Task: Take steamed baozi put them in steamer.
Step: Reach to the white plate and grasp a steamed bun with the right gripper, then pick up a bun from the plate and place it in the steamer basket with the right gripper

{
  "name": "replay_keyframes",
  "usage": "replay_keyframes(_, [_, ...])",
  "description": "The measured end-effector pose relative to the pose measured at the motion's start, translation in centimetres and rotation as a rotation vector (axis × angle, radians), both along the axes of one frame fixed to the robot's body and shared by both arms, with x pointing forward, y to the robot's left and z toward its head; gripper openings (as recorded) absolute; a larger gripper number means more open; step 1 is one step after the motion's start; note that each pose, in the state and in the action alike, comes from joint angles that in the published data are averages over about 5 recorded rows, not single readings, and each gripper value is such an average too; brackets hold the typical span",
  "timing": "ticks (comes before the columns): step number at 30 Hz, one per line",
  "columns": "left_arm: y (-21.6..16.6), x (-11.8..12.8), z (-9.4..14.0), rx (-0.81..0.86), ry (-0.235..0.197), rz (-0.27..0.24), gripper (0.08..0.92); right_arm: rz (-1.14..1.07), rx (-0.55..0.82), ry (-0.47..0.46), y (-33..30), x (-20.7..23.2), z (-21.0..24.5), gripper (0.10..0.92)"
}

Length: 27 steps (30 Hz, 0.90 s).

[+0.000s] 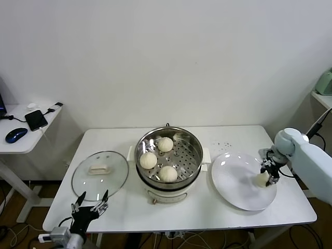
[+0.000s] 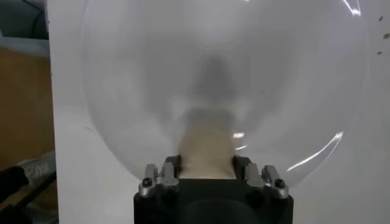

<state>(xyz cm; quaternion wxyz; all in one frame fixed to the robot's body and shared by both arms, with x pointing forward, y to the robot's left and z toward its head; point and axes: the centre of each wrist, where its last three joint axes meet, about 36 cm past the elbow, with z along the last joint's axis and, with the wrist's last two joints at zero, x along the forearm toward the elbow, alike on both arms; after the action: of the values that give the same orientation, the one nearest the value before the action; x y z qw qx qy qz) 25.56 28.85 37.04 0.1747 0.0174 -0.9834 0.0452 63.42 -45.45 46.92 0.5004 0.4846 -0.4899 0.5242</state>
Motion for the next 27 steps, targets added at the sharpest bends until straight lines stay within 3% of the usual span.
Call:
replay_keyframes(11, [-0.2,0.6,0.2,0.016,-0.021,-0.001,0.823,0.009,0.054,-0.064,3.1,1.0,7.1,0.492])
replay_keyframes(19, [-0.4,1.2,0.6,0.039,-0.036,-0.001,0.823,0.064,0.173,-0.118,11.0,2.2,15.4,0.493])
replay_keyframes(27, [-0.3,1.5,1.4,0.06,-0.065,0.003,0.823,0.093,0.26,-0.114,19.6,3.2,21.3,0.492])
